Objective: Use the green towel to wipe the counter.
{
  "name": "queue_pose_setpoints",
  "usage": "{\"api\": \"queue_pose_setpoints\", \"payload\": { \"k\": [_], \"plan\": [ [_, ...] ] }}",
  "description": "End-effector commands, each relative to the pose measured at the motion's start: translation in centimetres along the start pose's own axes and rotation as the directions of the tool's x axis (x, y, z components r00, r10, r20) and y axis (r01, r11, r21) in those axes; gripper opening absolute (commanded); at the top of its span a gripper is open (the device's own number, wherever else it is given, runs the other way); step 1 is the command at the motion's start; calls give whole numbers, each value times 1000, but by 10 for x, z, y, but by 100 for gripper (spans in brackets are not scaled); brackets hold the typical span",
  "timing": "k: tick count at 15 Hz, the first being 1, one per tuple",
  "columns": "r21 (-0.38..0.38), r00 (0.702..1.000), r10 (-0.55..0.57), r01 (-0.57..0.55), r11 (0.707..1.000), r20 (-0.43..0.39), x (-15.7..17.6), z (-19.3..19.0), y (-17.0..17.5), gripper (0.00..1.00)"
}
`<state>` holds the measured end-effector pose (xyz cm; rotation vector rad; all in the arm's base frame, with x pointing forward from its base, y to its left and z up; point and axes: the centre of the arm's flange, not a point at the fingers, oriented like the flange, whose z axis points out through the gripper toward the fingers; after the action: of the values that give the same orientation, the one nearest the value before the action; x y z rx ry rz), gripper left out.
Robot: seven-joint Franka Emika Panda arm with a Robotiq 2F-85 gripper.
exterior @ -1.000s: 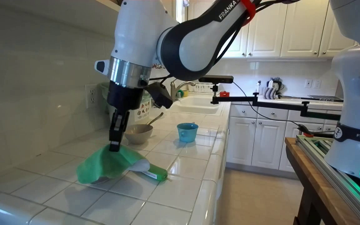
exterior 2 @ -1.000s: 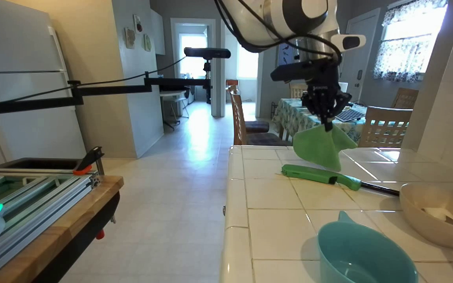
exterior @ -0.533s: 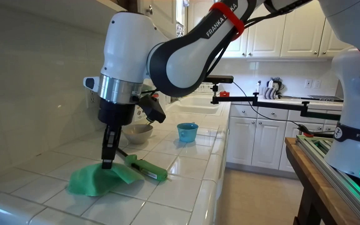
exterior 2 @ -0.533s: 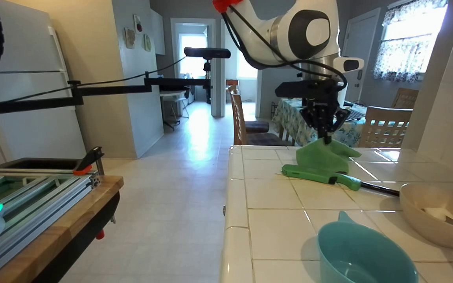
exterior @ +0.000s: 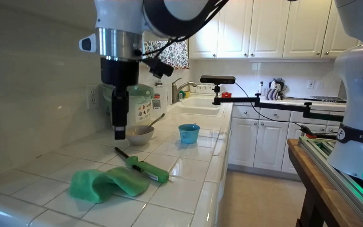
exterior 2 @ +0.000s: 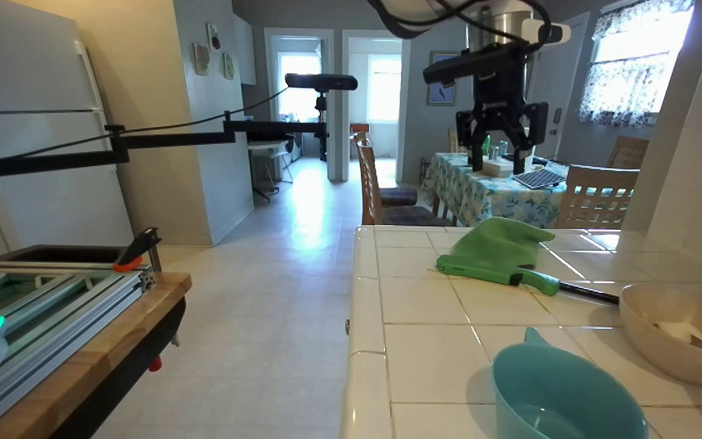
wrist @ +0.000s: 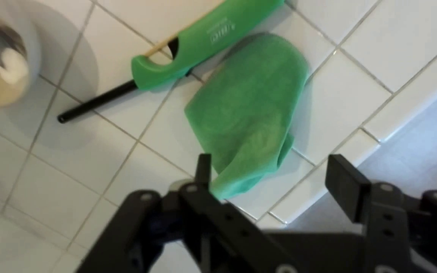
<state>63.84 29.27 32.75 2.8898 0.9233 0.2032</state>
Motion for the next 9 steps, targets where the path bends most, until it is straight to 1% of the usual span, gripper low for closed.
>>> {"api": "queue_pose_setpoints", "payload": {
  "k": [1,3,5,7,9],
  "plan": [
    [15,995,13,-14,1000,101,-36,-25,19,100],
    [38,988,12,-18,999,154,-61,-31,28,100],
    [70,983,22,-35,997,182,-86,-28,39,100],
    [90,980,43,-61,994,194,-114,-30,47,100],
    [99,978,69,-89,991,196,-141,-40,51,100]
  ]
}}
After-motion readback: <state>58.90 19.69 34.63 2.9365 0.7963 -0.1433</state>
